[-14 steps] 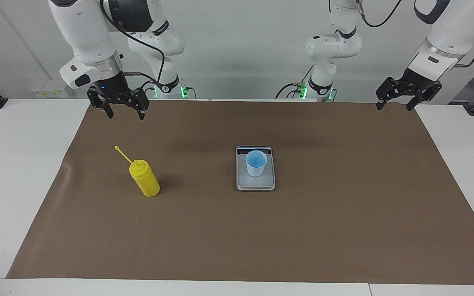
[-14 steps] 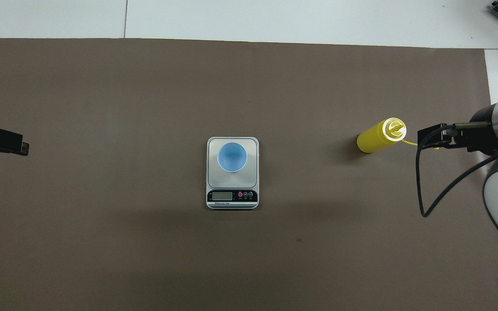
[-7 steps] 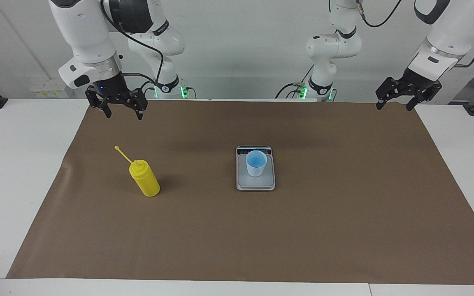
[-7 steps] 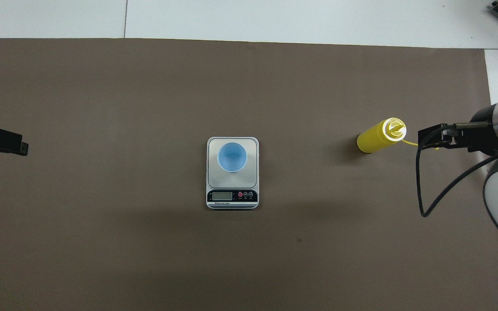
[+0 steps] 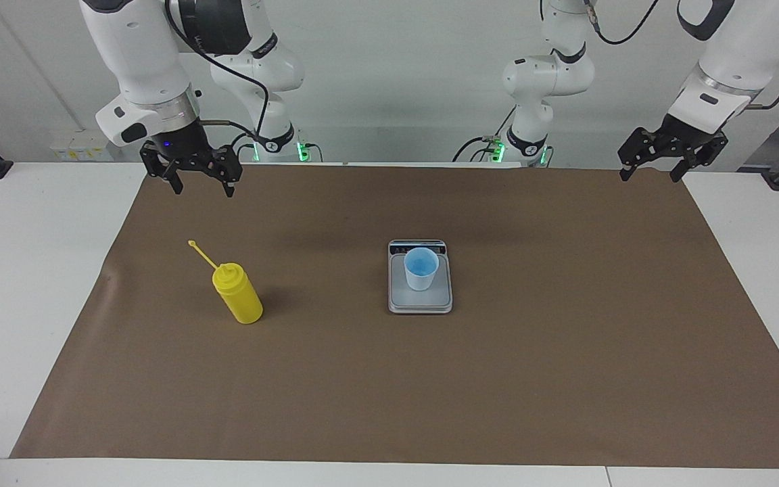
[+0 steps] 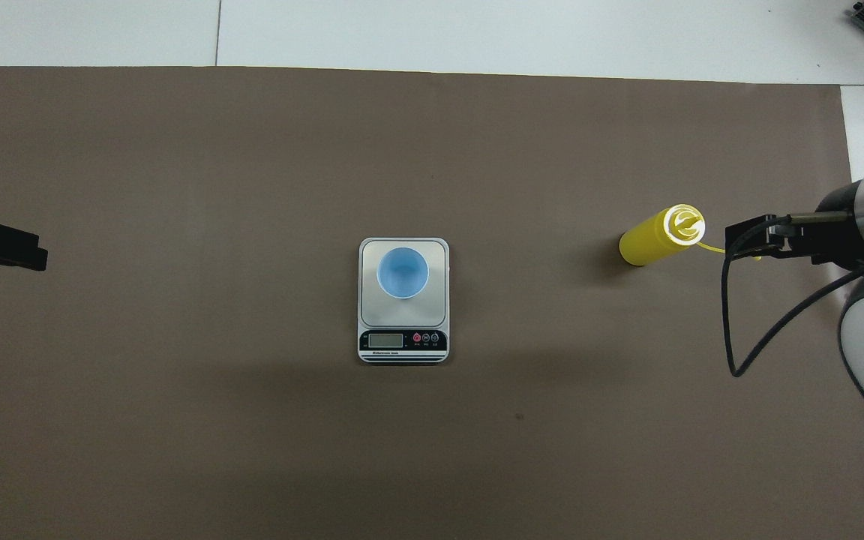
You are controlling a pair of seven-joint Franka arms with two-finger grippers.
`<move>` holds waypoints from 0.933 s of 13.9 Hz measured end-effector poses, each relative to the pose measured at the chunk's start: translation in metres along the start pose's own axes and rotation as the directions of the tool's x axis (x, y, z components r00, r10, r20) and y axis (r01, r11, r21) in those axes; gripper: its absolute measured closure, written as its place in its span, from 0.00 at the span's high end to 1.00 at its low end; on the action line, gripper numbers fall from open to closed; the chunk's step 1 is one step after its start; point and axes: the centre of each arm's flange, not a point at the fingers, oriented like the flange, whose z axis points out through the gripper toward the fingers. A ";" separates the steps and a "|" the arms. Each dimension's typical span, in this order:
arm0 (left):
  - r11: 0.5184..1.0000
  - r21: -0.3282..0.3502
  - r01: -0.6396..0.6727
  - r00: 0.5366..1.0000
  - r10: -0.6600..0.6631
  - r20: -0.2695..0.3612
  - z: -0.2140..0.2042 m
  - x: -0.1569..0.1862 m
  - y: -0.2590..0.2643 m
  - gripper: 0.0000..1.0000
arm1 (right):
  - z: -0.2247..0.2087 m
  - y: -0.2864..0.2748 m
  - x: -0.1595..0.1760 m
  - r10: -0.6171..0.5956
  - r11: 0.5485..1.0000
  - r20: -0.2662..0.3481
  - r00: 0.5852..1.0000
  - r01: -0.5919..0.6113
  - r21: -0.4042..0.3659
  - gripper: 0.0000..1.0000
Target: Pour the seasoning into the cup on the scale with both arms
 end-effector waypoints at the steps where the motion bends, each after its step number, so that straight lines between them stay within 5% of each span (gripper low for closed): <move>1: 1.000 0.000 0.000 1.000 0.000 0.000 0.000 0.000 0.000 1.00 | 0.000 0.000 0.000 0.000 1.000 0.000 1.000 0.000 0.000 1.00; 13: 1.000 0.001 -0.003 1.000 0.003 0.000 0.000 0.000 0.002 1.00 | 0.000 0.000 0.000 0.000 1.000 0.000 1.000 0.000 0.000 1.00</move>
